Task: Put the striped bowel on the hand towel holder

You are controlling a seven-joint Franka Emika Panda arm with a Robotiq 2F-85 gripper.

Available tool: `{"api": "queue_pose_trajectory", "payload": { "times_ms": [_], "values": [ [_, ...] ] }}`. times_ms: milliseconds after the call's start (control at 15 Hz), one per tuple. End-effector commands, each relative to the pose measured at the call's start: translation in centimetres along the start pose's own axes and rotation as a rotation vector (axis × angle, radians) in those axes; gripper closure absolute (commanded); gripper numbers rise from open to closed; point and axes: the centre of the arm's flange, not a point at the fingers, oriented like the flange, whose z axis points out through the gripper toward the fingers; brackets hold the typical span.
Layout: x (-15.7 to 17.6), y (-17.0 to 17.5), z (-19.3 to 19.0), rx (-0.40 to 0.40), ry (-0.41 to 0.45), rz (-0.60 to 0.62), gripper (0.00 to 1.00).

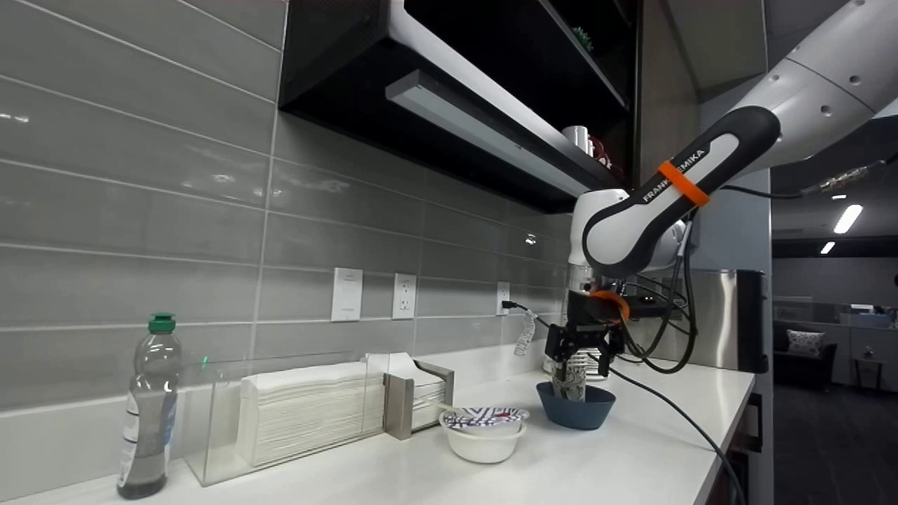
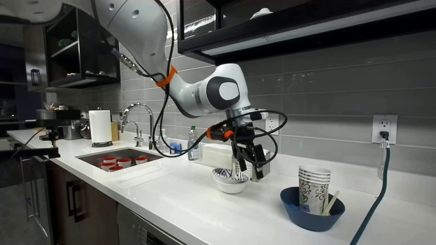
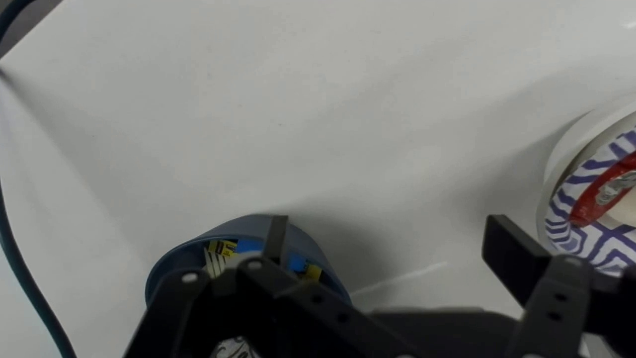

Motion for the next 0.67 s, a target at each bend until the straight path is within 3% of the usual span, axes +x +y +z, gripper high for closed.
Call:
{"api": "queue_pose_trajectory", "payload": {
  "times_ms": [0,333,600],
  "values": [
    [-0.9,-1.4,0.4,0.047,-0.009,0.01,0.0],
    [-1.5,-5.6,0.8,0.19,-0.042,0.109,0.0],
    [-2.4,-8.8,3.0,0.234,-0.073,0.133,0.0]
  ]
}}
